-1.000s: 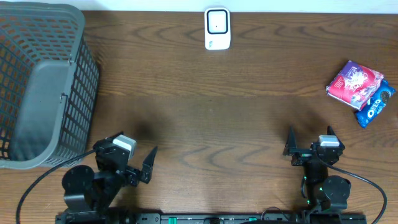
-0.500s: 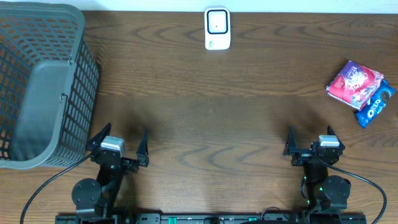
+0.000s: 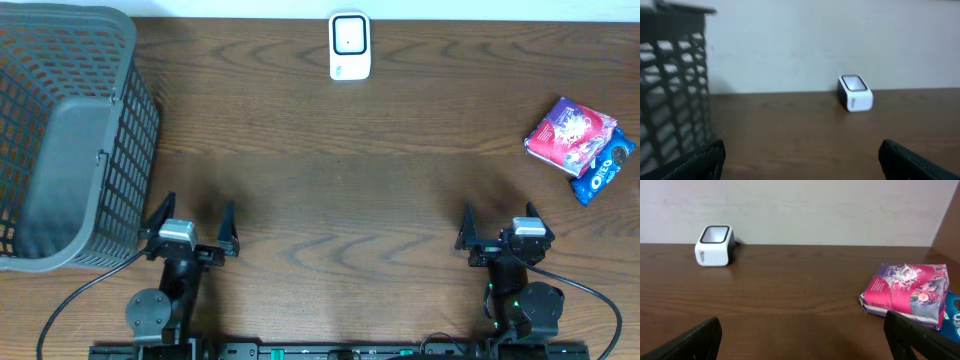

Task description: Scan the item barcode

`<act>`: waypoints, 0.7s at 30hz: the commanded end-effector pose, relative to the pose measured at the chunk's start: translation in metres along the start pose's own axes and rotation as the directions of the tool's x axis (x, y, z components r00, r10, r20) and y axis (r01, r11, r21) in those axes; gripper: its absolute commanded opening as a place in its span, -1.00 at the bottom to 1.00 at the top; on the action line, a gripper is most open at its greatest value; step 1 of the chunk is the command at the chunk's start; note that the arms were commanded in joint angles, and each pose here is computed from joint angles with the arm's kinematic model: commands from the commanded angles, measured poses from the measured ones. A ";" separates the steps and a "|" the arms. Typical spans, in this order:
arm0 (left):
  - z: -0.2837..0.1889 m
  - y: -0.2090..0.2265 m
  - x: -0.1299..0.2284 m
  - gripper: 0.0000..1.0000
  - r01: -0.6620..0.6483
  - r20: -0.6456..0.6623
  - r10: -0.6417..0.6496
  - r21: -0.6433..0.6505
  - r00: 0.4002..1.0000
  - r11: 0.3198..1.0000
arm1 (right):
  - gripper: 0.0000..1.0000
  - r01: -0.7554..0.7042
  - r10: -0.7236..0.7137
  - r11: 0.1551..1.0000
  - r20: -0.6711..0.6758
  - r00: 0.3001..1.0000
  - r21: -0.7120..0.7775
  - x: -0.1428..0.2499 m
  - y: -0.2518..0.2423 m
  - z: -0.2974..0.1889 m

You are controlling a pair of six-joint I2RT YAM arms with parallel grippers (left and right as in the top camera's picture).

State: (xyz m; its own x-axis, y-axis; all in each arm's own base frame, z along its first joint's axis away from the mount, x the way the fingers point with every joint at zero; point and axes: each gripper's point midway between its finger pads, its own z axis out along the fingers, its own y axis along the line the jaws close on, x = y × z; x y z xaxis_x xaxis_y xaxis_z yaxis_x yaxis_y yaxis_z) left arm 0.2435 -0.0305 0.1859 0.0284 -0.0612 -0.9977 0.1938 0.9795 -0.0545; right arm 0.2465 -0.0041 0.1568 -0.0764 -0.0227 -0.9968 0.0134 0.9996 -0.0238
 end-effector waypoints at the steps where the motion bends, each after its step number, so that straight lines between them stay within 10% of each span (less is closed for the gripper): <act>1: 0.000 -0.001 0.006 0.96 0.012 -0.016 -0.012 0.000 1.000 1.000 | 0.99 0.014 -0.014 1.000 0.000 1.000 0.003 0.000 -0.001 0.000; 21: -0.006 0.023 0.046 0.96 0.012 -0.173 -0.037 -0.141 0.984 0.990 | 0.99 0.014 -0.014 1.000 0.001 1.000 0.003 0.000 -0.001 0.000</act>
State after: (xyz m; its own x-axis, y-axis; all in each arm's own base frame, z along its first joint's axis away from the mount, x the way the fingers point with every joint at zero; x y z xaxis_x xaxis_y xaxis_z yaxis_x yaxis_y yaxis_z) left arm 0.2443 -0.0127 0.1553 -0.1034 -0.0657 -0.9925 0.0764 0.9943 -0.0738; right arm 0.2465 -0.0041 0.1568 -0.0764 -0.0257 -0.9967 0.0132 0.9996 -0.0268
